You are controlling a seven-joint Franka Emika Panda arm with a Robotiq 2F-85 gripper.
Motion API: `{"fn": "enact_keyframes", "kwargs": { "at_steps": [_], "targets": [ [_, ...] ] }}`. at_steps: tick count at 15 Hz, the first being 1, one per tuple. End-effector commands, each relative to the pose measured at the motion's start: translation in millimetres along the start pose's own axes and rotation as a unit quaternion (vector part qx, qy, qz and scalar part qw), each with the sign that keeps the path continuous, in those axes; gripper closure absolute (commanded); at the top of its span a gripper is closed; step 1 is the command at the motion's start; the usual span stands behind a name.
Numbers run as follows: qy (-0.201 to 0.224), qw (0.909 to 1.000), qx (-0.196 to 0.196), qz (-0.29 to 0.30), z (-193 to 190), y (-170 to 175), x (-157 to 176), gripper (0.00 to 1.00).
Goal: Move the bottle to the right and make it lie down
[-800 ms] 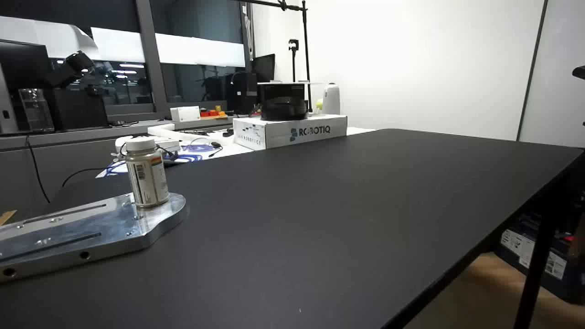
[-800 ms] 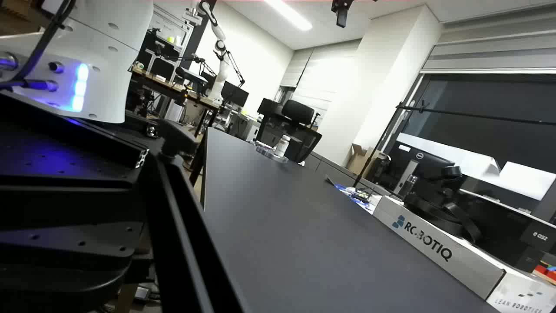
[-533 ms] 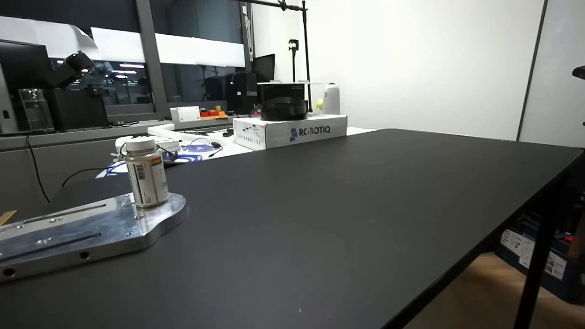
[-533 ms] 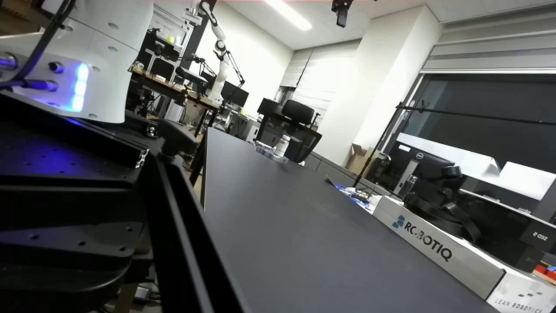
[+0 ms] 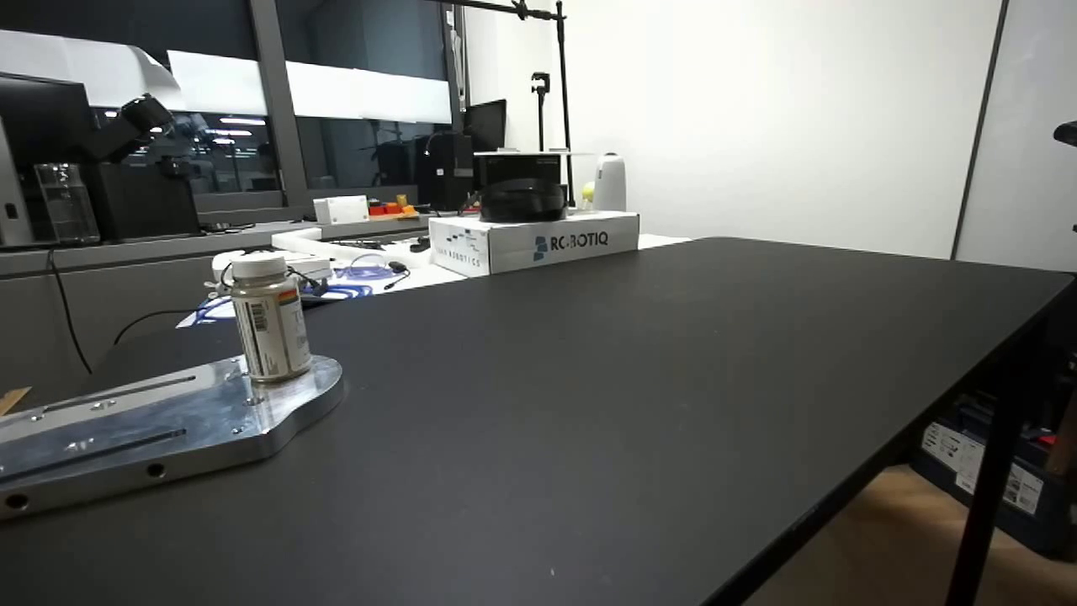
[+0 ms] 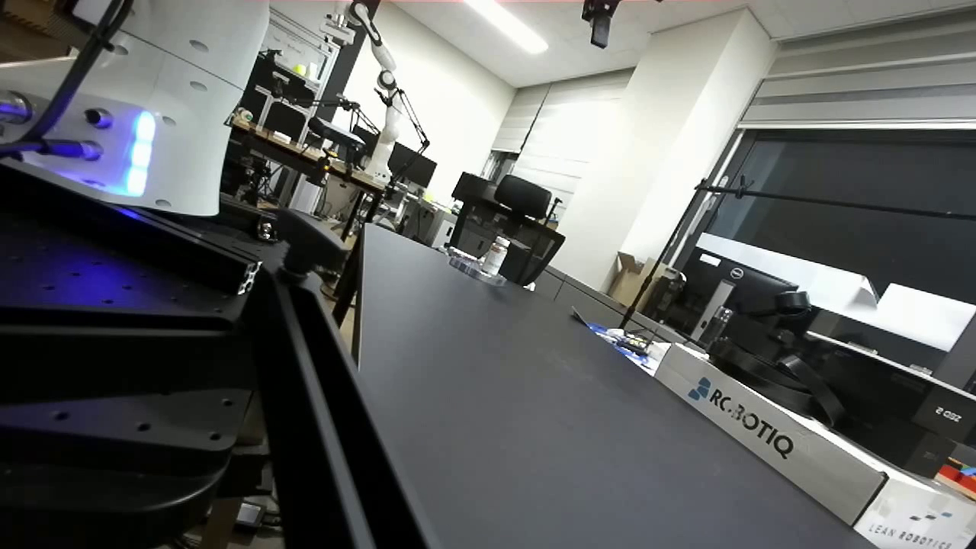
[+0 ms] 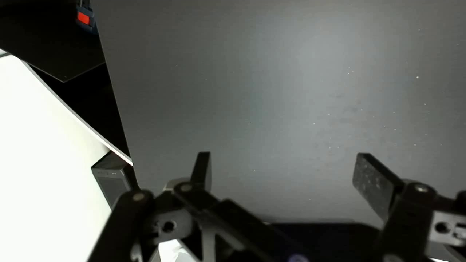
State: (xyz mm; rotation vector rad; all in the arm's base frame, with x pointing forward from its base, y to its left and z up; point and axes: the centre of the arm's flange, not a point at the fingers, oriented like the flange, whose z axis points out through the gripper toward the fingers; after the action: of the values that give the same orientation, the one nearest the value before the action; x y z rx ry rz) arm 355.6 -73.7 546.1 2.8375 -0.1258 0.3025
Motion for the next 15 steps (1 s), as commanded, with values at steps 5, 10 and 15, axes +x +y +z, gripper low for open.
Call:
{"fn": "enact_keyframes", "kwargs": {
  "at_steps": [5, 10, 15],
  "targets": [
    [0.018, 0.9972, 0.07, -0.019, 2.4, -105.3, 49.2, 0.0],
    [0.062, 0.9709, 0.214, -0.087, -45.4, -242.4, 71.5, 0.0],
    [0.061, 0.964, 0.227, -0.123, -53.8, -277.6, 49.4, 0.0]
  ]
}}
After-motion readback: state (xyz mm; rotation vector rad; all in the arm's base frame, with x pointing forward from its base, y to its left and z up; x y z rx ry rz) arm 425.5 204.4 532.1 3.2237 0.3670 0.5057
